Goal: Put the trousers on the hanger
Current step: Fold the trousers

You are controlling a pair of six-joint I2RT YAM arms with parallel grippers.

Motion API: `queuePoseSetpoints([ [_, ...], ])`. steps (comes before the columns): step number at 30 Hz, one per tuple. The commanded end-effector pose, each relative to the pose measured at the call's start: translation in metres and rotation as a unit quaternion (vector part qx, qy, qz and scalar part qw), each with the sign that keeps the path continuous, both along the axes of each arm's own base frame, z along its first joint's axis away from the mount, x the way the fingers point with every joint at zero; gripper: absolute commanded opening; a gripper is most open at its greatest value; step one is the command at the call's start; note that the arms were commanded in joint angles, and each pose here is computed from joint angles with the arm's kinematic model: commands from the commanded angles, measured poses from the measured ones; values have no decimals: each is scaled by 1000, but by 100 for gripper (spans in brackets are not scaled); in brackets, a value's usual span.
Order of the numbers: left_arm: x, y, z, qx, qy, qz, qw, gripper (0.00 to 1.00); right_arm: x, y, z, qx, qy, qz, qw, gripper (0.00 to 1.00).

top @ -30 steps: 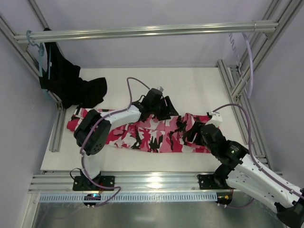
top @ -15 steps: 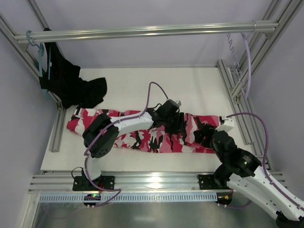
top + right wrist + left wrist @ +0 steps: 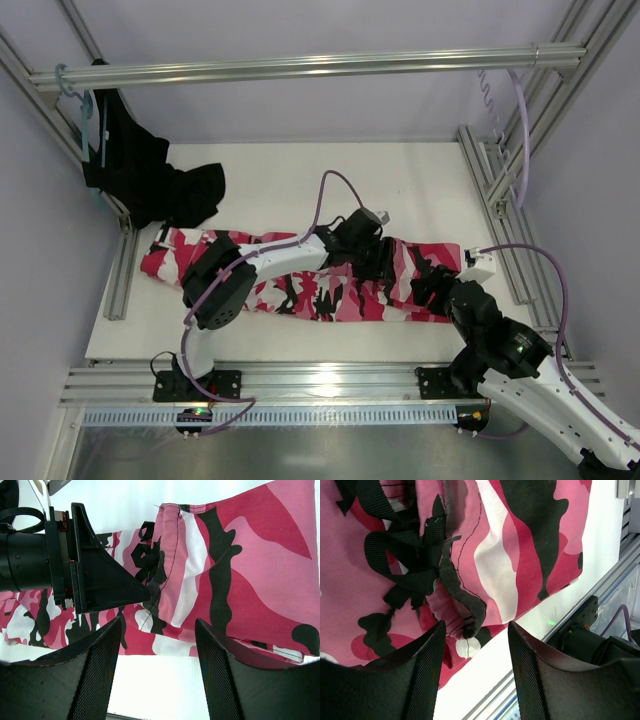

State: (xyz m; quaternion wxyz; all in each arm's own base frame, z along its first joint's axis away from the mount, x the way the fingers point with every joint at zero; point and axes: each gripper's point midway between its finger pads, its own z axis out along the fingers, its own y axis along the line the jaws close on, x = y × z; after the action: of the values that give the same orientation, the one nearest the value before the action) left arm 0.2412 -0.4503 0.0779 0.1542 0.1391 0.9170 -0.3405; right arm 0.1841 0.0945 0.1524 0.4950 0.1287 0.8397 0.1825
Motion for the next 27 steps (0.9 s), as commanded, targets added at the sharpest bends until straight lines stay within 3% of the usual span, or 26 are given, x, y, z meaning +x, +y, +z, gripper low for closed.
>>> queuePoseSetpoints([
  [1, 1, -20, 18, -39, -18, -26, 999, 53, 2, -1, 2, -3, -8, -3, 1000, 63],
  [8, -8, -25, 8, -34, -12, -41, 998, 52, 2, -1, 0, -1, -6, -5, 1000, 63],
  [12, -13, -30, 13, -49, -16, -55, 997, 47, 2, -1, 1, 0, -7, -4, 1000, 63],
  [17, -21, -14, 9, -22, -10, -49, 998, 39, 2, -1, 1, 0, -8, -5, 1000, 63],
  [27, -32, 6, -2, -10, -1, -34, 999, 4, 4, 0, -2, -3, -7, -5, 1000, 63],
])
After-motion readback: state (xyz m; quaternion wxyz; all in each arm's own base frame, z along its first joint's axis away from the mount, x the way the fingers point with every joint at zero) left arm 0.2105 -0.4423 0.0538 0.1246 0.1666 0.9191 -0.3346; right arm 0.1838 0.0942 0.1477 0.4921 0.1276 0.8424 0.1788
